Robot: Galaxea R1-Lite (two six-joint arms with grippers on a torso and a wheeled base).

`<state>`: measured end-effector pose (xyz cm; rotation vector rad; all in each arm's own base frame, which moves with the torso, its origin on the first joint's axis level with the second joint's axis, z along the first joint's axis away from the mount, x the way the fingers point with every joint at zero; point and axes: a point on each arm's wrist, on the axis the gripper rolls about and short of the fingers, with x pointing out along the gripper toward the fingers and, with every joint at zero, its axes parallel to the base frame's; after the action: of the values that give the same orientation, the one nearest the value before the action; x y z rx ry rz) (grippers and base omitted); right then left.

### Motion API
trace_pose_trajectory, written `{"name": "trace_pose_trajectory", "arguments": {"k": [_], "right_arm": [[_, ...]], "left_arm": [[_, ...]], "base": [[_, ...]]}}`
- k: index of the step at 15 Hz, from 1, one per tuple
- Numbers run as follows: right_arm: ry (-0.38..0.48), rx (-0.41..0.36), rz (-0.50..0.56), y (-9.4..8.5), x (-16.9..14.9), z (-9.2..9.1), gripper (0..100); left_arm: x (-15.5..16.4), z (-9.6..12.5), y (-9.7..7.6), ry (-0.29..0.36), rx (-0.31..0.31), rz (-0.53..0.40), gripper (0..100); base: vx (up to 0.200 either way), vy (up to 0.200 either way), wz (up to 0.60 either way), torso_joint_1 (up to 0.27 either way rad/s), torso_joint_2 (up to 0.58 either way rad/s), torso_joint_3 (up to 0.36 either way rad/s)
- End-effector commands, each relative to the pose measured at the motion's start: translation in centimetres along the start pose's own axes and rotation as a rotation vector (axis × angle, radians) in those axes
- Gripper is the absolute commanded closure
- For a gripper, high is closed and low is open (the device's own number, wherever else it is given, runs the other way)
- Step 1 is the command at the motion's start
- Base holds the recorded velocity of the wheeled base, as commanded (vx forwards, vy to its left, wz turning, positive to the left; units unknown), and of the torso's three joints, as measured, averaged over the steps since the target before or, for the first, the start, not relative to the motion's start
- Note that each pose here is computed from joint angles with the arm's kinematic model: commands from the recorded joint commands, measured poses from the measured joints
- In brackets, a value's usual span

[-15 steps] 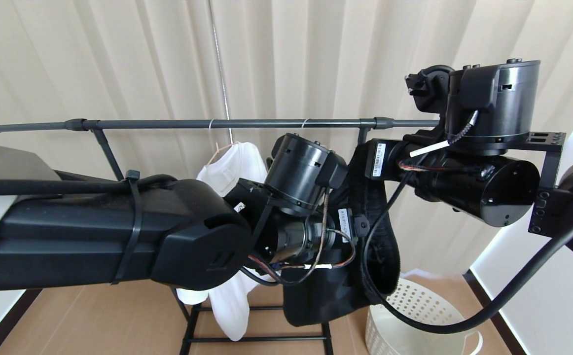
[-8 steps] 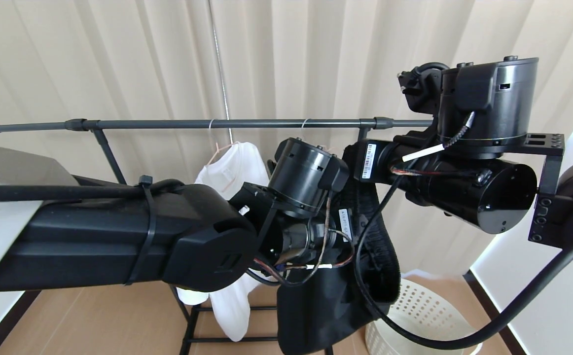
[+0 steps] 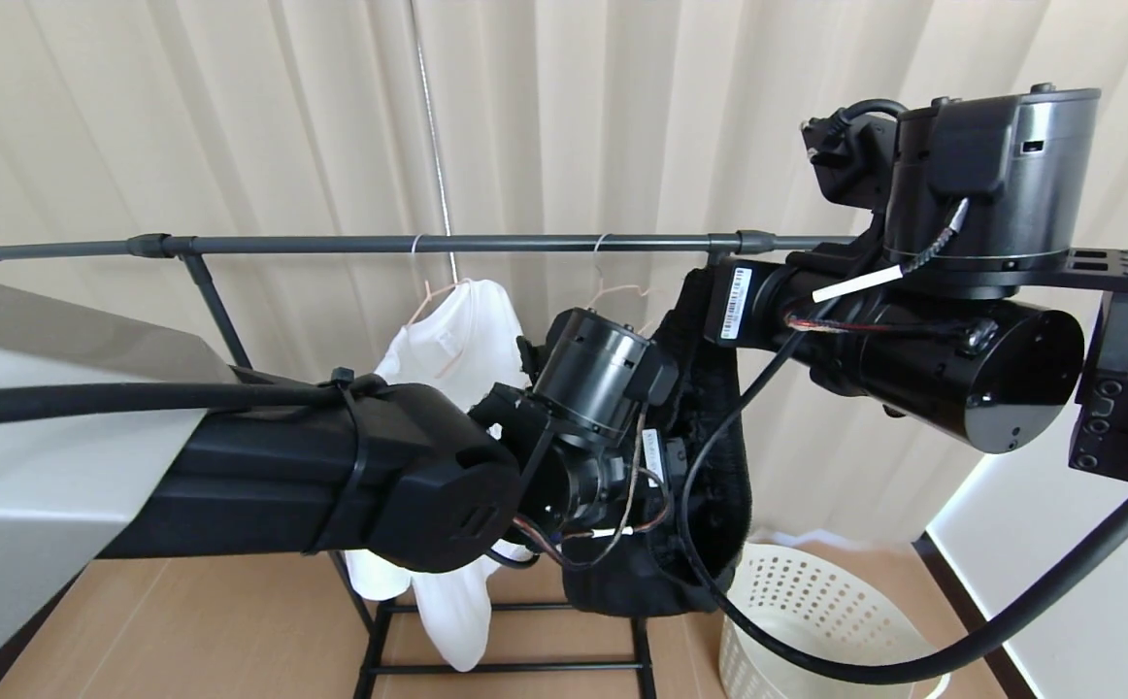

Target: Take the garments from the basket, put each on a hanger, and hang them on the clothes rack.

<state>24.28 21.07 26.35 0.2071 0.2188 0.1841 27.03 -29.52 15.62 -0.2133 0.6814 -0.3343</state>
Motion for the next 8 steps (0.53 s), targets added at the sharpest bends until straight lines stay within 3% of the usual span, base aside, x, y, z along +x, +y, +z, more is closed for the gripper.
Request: {"name": "trace_pose_trajectory", "arguments": {"k": [1,3,8], "right_arm": [[-0.026,0.018,-0.007,-0.5,-0.3,0.9,100],[-0.029,0.020,-0.004,-0.5,-0.4,1.1,100],[-0.030,0.022,-0.020,-0.8,-0.1,1.1,100]], "left_arm": [[0.4,-1.1,1.0,0.019,0.029,0.057,0],[1.3,-2.9,1.4,0.052,0.061,0.117,0],[1.9,-6.6,0.6,0.131,0.126,0.127,0]], "base": [[0.000,0.000,0.00,0.000,0.00,0.000],[0.000,0.000,0.00,0.000,0.00,0.000],[0.000,0.000,0.00,0.000,0.00,0.000]]}}
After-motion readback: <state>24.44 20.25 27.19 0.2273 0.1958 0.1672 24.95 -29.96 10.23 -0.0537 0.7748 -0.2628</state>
